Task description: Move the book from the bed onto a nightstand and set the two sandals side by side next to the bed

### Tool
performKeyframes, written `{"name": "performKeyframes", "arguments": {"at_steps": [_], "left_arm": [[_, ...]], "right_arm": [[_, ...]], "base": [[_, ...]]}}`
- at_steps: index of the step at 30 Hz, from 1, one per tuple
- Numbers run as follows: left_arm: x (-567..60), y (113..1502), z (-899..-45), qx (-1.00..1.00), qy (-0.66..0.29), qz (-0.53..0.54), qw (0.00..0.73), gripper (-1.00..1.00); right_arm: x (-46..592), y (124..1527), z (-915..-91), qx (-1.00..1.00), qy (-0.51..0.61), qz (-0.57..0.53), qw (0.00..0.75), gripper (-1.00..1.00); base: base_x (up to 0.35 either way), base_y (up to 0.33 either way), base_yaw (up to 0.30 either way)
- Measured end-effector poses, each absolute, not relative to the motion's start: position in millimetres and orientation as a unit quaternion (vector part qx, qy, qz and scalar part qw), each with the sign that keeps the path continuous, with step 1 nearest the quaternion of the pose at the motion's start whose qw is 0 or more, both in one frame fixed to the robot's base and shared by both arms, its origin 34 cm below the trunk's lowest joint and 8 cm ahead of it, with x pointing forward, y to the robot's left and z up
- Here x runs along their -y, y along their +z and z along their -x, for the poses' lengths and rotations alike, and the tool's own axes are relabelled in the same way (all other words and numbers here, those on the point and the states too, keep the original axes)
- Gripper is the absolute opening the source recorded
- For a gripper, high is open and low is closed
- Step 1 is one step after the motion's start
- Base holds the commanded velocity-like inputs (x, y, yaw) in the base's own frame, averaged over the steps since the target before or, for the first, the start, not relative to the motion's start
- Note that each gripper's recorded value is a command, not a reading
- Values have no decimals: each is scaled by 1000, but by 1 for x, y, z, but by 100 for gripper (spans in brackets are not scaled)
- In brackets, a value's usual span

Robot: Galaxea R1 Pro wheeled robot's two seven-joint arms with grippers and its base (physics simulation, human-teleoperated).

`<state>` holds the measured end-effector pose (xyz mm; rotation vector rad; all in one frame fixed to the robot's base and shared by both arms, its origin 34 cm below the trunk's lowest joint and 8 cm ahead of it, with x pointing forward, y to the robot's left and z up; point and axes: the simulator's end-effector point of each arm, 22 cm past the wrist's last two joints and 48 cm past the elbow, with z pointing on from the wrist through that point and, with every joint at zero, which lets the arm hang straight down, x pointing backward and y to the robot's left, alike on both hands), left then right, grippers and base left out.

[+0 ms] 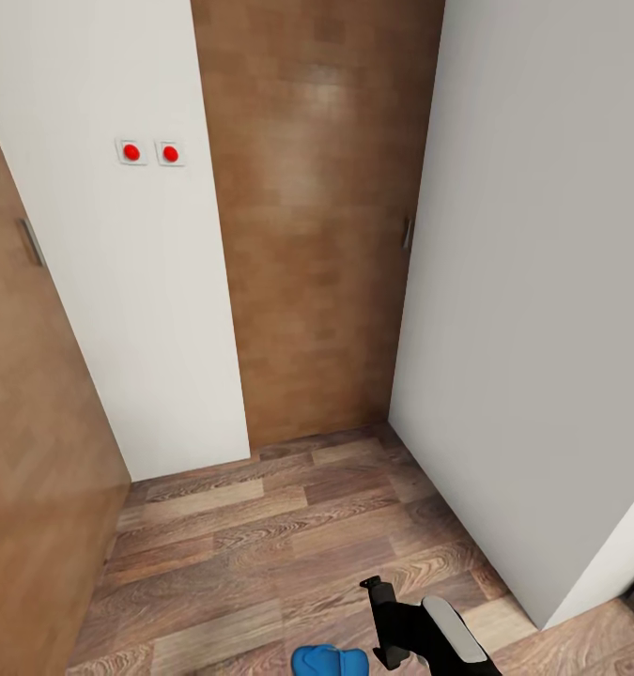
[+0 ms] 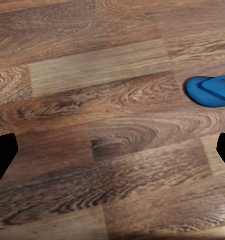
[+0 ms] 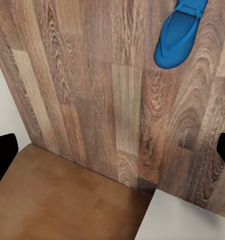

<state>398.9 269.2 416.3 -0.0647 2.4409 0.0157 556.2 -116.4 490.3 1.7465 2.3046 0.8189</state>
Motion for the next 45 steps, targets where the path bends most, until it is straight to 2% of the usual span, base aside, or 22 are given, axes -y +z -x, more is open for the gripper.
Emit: {"name": "performKeyframes", "arguments": {"at_steps": [40, 45], "left_arm": [[-269, 349, -388, -939, 6, 25, 343, 100], [-269, 347, -387, -939, 6, 25, 343, 100]], "right_arm": [[116, 424, -546, -766, 272, -578, 69, 100], [117, 446, -583, -763, 289, -571, 91, 100]], "base": [[0, 0, 0], [0, 0, 0]]}}
